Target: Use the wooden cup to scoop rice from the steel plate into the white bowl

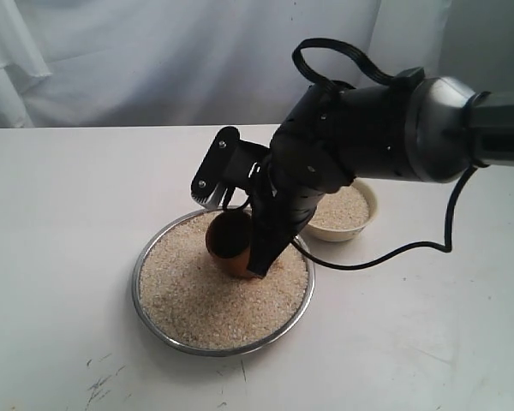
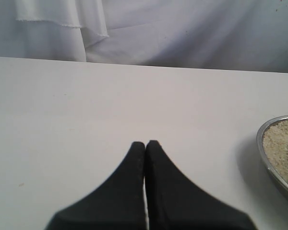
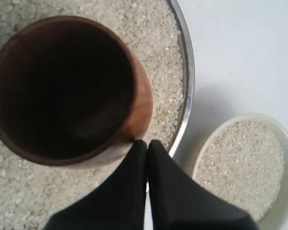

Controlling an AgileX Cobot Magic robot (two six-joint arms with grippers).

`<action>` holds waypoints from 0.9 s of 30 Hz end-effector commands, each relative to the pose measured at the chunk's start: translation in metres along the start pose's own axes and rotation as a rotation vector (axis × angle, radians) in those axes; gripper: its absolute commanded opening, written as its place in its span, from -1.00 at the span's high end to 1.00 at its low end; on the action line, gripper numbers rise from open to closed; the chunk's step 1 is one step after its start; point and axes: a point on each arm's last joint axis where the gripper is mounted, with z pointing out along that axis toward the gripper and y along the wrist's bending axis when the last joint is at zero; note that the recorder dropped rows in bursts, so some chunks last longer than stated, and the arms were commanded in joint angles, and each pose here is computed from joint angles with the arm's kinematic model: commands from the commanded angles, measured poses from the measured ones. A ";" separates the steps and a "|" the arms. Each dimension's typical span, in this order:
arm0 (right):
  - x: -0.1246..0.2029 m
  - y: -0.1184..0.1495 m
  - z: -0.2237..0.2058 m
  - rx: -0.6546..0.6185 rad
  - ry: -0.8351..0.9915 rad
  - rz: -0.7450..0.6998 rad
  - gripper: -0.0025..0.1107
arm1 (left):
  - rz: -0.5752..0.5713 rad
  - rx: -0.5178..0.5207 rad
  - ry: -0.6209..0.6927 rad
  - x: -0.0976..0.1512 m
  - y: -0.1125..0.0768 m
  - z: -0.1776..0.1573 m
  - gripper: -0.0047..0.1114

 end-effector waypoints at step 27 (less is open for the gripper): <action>-0.027 0.031 0.001 -0.061 -0.159 0.015 0.96 | 0.001 0.003 -0.012 0.000 0.000 0.000 0.92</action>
